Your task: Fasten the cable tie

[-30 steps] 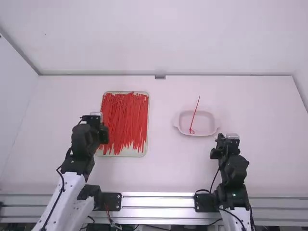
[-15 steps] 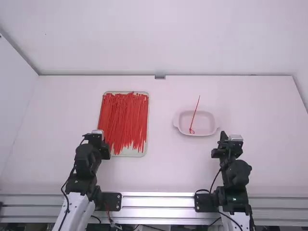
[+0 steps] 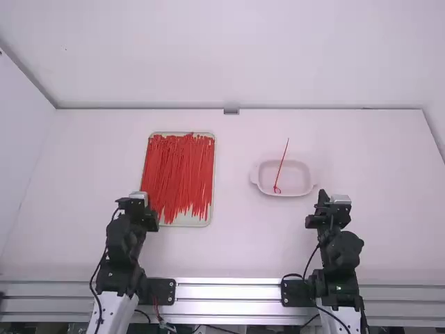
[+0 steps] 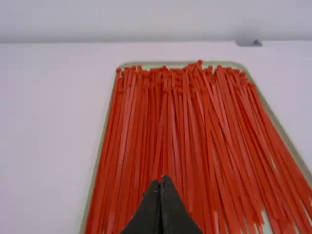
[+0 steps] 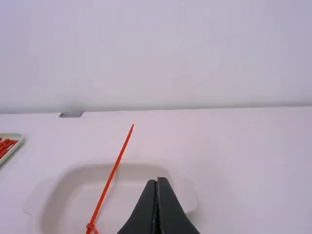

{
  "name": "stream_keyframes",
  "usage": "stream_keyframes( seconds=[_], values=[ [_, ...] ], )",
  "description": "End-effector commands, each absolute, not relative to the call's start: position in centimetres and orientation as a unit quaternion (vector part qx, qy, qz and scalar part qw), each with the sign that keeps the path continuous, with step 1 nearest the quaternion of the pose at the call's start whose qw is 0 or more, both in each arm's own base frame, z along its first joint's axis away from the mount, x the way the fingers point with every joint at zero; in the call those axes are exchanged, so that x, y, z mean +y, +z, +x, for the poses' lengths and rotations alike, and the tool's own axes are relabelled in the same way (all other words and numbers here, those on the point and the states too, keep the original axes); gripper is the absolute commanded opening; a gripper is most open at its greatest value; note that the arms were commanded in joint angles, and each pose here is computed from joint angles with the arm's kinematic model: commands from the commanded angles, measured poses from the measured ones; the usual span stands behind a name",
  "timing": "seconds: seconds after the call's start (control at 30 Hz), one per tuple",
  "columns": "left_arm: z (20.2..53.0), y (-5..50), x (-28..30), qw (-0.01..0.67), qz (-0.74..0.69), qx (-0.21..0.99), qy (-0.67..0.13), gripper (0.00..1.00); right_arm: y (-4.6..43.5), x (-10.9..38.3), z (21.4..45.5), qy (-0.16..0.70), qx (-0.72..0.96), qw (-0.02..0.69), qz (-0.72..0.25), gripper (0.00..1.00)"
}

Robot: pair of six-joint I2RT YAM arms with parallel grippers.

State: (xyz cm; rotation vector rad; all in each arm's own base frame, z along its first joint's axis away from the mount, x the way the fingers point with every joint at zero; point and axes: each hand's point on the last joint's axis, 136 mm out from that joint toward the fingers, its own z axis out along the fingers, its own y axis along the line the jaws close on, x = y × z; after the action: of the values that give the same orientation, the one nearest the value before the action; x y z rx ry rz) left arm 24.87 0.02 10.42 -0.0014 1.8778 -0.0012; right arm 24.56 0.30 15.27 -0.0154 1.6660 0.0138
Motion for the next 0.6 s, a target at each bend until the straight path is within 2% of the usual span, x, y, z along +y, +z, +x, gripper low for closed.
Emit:
stream_keyframes(
  seconds=[0.0,0.57],
  values=[
    [24.8,10.7,0.0,0.600,0.000,0.800,0.000,0.00,14.8,0.3,24.6,0.006,0.743,0.669,-0.005,0.00],
    [24.6,14.8,0.0,0.669,0.000,0.743,0.000,0.00,14.8,0.3,24.6,0.006,0.743,0.669,-0.005,0.00]
  ],
)
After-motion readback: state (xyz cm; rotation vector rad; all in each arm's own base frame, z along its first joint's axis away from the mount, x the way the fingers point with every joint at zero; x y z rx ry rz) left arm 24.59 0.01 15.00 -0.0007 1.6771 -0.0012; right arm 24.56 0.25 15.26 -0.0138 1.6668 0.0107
